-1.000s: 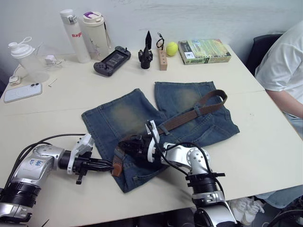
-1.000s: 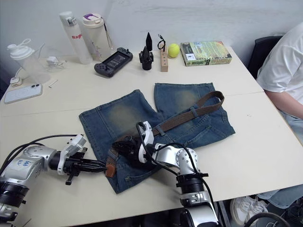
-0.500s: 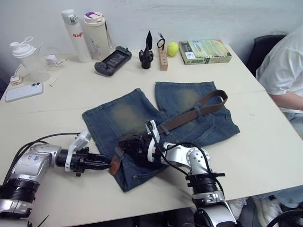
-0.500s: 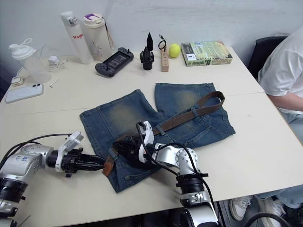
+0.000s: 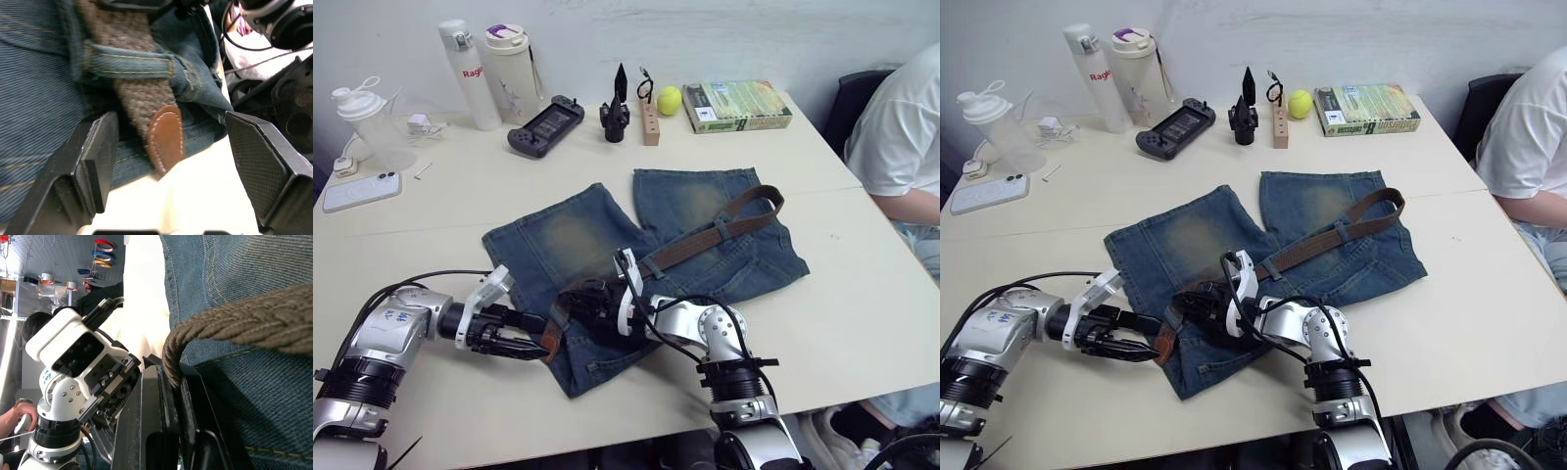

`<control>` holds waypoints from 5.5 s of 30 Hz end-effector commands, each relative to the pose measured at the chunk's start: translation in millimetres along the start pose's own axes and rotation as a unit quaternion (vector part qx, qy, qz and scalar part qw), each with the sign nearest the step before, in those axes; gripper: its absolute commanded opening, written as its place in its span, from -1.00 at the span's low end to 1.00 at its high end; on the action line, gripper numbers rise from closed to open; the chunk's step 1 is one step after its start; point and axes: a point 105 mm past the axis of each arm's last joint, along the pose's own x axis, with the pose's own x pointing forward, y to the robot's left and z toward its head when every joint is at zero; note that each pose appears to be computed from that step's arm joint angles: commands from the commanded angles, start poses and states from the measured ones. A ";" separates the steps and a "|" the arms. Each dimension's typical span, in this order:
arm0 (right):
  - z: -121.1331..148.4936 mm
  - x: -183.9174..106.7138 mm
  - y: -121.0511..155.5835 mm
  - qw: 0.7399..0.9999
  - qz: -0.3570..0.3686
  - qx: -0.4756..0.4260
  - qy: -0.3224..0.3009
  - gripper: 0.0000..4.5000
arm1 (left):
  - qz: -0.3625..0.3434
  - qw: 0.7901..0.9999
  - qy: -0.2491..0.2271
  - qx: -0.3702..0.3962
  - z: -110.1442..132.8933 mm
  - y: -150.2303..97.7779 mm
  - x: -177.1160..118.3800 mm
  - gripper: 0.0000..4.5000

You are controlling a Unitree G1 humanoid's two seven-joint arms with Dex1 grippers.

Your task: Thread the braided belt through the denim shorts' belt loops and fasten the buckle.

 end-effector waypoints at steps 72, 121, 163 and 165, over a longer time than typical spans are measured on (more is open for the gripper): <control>79.7 -215.9 -67.6 0.557 -0.432 -0.704 0.084 -1.00 | 0.109 0.979 0.172 -0.011 -56.1 -18.7 -108.7 -1.00; 26.2 -150.1 -18.7 0.681 -0.249 -0.687 0.051 0.38 | 0.078 0.952 -0.020 0.295 47.6 -77.3 18.3 1.00; 106.0 -215.6 -92.7 0.510 -0.431 -0.727 0.160 -0.95 | 0.298 0.798 0.128 0.508 53.4 71.9 -21.3 -0.59; 106.4 -216.0 -95.0 0.516 -0.429 -0.723 0.162 -0.95 | 0.300 0.796 0.132 0.509 52.4 74.1 -20.9 -0.59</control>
